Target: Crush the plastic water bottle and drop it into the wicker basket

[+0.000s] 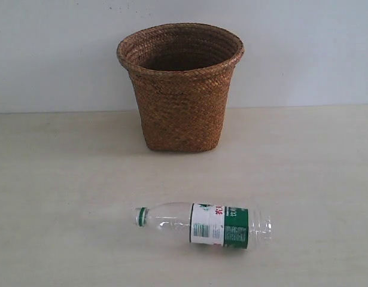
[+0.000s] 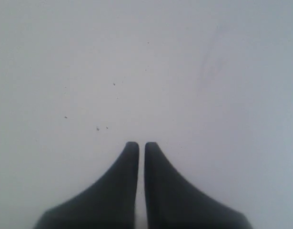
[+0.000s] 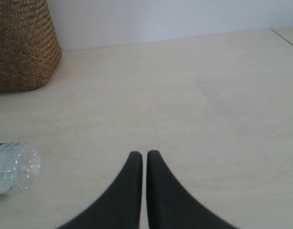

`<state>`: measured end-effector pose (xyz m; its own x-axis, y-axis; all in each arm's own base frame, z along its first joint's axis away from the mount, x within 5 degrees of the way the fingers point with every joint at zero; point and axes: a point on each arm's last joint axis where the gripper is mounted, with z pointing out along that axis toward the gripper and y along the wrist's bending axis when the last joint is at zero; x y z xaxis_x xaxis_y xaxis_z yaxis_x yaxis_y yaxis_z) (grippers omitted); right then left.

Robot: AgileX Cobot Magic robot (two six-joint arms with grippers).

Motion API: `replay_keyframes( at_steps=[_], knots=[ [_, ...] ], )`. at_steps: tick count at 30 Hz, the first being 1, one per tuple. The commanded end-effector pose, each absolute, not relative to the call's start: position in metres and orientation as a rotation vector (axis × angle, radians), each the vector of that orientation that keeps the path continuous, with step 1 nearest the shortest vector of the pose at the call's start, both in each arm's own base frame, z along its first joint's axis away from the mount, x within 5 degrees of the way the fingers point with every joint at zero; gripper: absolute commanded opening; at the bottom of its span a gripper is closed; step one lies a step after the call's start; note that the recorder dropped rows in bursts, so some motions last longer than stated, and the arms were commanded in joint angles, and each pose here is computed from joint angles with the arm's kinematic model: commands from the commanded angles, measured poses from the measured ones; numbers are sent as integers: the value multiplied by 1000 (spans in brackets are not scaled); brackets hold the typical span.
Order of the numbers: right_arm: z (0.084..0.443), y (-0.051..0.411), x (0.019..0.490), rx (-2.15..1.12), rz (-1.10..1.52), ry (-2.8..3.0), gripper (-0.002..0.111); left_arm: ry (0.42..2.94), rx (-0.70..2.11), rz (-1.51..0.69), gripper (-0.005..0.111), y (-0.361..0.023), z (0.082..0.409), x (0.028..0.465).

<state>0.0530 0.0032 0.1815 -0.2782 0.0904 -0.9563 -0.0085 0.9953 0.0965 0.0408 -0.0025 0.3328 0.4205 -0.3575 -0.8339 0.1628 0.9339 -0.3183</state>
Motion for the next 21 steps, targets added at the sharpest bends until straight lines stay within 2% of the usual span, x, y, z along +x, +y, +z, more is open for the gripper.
replay_keyframes(
  at_steps=[1, 7, 11, 16, 21],
  knots=[
    [181, 3, 53, 60, 95, 1840, 0, 1152, -139, -212, 4, -2, 360, 57],
    [181, 3, 53, 60, 95, 1840, 0, 1503, -150, 98, 4, 15, 380, 99],
    [181, 3, 53, 60, 95, 1840, 0, 1776, -168, 159, 4, 21, 376, 129],
    [181, 3, 53, 60, 95, 1840, 0, 2015, 155, -22, 4, -3, 364, 163],
    [181, 3, 53, 59, 96, 1838, 0, 2148, 495, -432, 4, -36, 346, 186]
  ],
)
